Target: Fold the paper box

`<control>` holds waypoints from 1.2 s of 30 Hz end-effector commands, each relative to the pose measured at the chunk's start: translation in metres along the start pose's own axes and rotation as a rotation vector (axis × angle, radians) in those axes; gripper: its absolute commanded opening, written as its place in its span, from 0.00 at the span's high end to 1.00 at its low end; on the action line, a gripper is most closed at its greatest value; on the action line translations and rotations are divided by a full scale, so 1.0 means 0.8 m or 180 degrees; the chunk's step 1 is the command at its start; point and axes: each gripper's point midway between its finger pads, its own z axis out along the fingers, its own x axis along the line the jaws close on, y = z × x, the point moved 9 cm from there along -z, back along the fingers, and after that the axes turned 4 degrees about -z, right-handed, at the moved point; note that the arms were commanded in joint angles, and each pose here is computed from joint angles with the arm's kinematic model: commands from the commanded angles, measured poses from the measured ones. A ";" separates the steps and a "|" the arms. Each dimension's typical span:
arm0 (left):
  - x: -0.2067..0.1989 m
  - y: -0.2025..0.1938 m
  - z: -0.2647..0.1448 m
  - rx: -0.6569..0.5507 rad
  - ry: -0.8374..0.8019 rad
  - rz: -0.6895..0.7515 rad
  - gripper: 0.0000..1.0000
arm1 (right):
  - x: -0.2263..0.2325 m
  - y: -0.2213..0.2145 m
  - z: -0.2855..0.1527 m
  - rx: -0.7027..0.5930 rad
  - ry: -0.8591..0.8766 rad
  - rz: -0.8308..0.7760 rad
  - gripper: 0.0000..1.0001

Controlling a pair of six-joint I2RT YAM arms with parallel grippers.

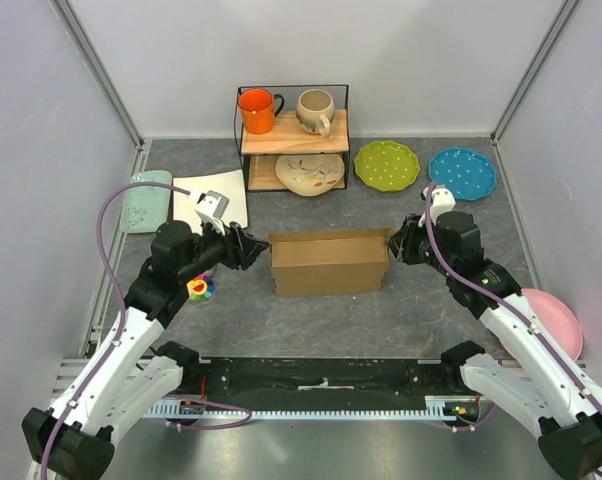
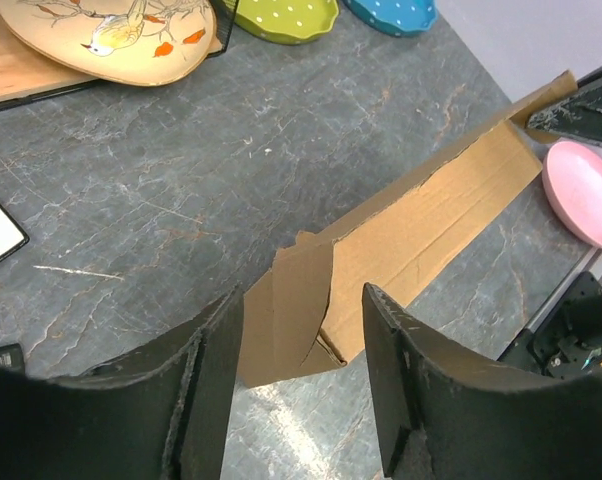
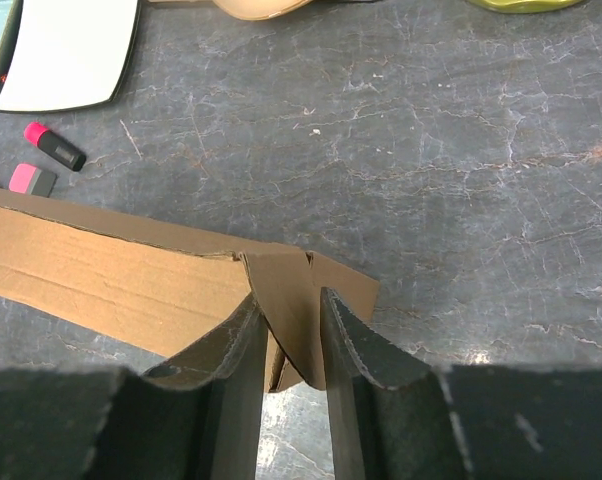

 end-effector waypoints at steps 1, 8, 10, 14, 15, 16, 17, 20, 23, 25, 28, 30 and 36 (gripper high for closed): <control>-0.005 0.011 0.003 0.0003 -0.0222 0.0362 0.46 | 0.007 0.010 0.000 -0.0083 0.0092 0.0030 0.66; -0.002 0.008 0.007 0.0067 -0.0217 0.0371 0.59 | 0.012 0.014 -0.001 -0.0075 0.0144 0.0058 0.67; -0.002 0.010 0.010 0.0066 -0.0212 0.0346 0.64 | 0.014 0.015 -0.002 -0.0061 0.0154 0.0052 0.66; -0.001 0.010 0.016 0.0049 -0.0208 0.0278 0.69 | 0.018 0.025 -0.007 -0.0101 0.0139 0.0053 0.65; -0.001 0.010 0.016 0.0050 -0.0197 0.0276 0.71 | 0.018 0.026 -0.008 -0.0100 0.0113 0.0054 0.65; 0.000 0.010 0.017 0.0056 -0.0185 0.0272 0.73 | 0.018 0.028 -0.009 -0.0107 0.0105 0.0059 0.65; 0.000 0.010 0.017 0.0056 -0.0185 0.0272 0.74 | 0.018 0.030 -0.011 -0.0121 0.0094 0.0054 0.65; 0.001 0.011 0.017 0.0045 -0.0152 0.0278 0.79 | 0.018 0.035 -0.015 -0.0162 0.0035 0.0068 0.67; 0.002 0.010 0.018 0.0049 -0.0135 0.0275 0.83 | 0.018 0.034 -0.015 -0.0135 0.0037 0.0088 0.77; 0.001 0.011 0.018 0.0045 -0.0137 0.0262 0.85 | 0.019 0.031 -0.012 -0.0089 0.0052 0.0130 0.84; 0.000 0.010 0.019 0.0048 -0.0141 0.0199 0.85 | 0.020 0.029 -0.009 -0.0051 0.0056 0.0202 0.88; 0.001 0.009 0.019 0.0053 -0.0139 0.0158 0.86 | 0.021 0.027 -0.007 -0.0024 0.0072 0.0236 0.87; 0.002 0.007 0.019 0.0035 -0.0083 0.0075 0.89 | 0.018 0.022 -0.012 -0.0013 0.0047 0.0182 0.72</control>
